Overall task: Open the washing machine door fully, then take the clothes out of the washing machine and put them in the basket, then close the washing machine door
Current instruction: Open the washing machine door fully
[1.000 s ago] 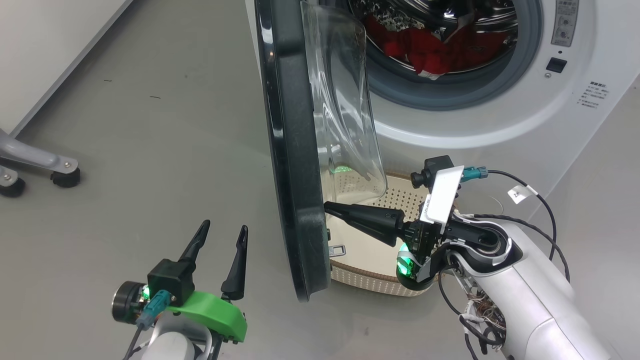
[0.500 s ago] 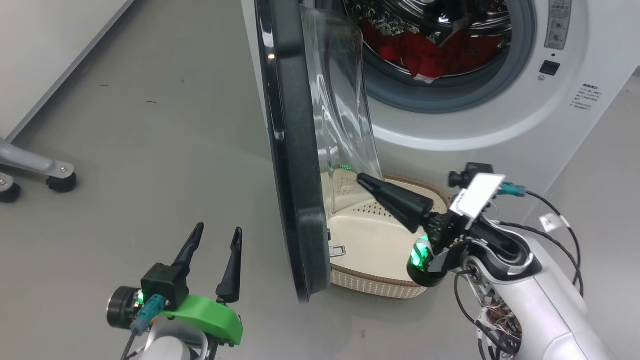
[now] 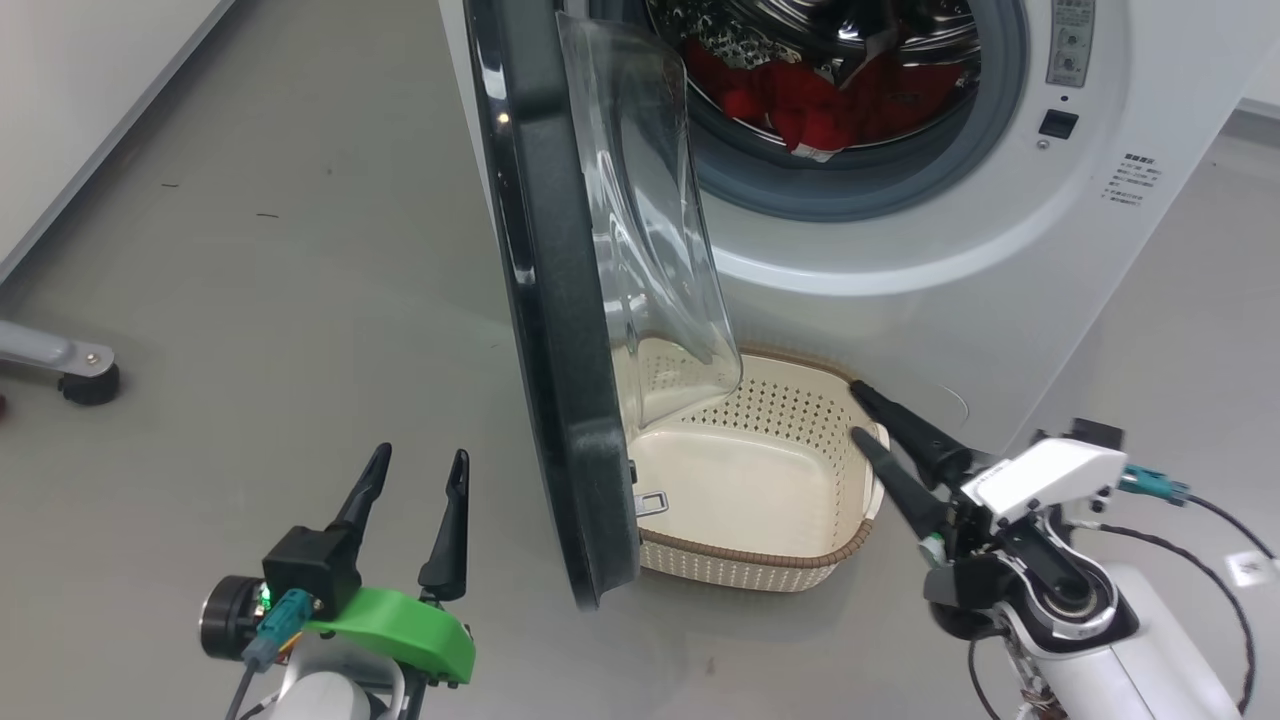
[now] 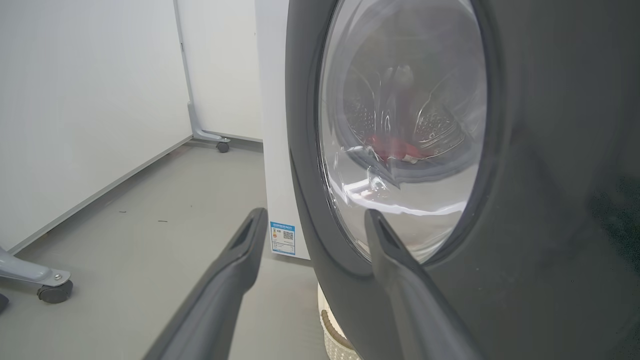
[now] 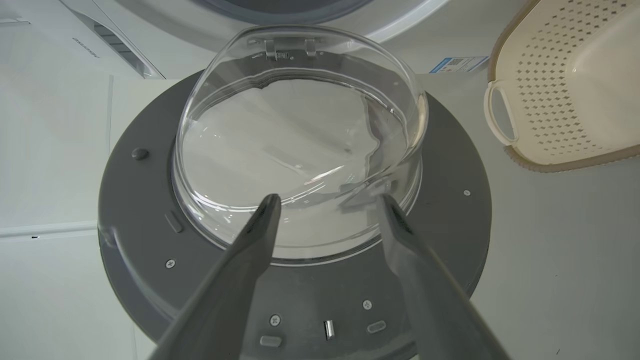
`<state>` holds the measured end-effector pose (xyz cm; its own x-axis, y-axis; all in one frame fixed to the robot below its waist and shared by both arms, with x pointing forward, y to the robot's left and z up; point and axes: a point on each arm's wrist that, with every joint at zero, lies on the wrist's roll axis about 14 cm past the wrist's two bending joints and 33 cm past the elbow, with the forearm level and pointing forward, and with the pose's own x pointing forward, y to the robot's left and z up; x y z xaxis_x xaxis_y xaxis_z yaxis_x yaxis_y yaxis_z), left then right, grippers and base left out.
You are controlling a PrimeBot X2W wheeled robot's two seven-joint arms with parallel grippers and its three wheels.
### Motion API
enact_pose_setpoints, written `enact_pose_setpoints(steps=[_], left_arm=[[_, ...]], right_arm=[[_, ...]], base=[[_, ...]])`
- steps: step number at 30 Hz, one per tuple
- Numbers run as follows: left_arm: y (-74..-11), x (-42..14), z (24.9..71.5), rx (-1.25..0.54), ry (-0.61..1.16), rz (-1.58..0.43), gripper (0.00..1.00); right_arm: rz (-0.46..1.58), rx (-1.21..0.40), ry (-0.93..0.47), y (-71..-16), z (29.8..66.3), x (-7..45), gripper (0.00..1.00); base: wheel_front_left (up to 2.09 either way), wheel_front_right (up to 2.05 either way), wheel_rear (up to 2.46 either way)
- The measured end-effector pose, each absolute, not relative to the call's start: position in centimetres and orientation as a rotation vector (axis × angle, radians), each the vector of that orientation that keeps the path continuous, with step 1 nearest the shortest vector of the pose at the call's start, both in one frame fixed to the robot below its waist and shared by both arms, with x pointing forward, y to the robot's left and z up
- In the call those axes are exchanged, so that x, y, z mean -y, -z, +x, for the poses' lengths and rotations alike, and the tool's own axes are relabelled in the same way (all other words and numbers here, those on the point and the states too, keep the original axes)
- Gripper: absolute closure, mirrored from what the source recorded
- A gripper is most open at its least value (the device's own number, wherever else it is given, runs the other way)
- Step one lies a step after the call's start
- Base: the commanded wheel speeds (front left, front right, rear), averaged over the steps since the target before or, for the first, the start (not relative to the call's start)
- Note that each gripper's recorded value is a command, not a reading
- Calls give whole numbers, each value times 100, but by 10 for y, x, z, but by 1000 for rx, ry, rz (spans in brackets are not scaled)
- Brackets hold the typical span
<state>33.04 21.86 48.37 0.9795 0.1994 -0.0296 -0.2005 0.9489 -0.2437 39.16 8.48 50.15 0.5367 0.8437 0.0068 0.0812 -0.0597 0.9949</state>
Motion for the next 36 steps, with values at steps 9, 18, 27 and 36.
enact_pose_setpoints(steps=[9, 18, 27, 36], left_arm=[[-488, -219, 336, 10, -196, -246, 0], [-489, -215, 337, 11, -184, -247, 0], [-487, -213, 331, 6, -181, -251, 0], [-485, -212, 330, 1, -181, -251, 0]], right_arm=[[1094, -433, -593, -500, 428, -21, 0], [571, -7, -622, -526, 434, 16, 0], [255, -5, -587, -508, 422, 13, 0], [251, 12, -498, -506, 411, 12, 0]], base=[[0, 0, 0], [0, 0, 0], [0, 0, 0], [0, 0, 0]])
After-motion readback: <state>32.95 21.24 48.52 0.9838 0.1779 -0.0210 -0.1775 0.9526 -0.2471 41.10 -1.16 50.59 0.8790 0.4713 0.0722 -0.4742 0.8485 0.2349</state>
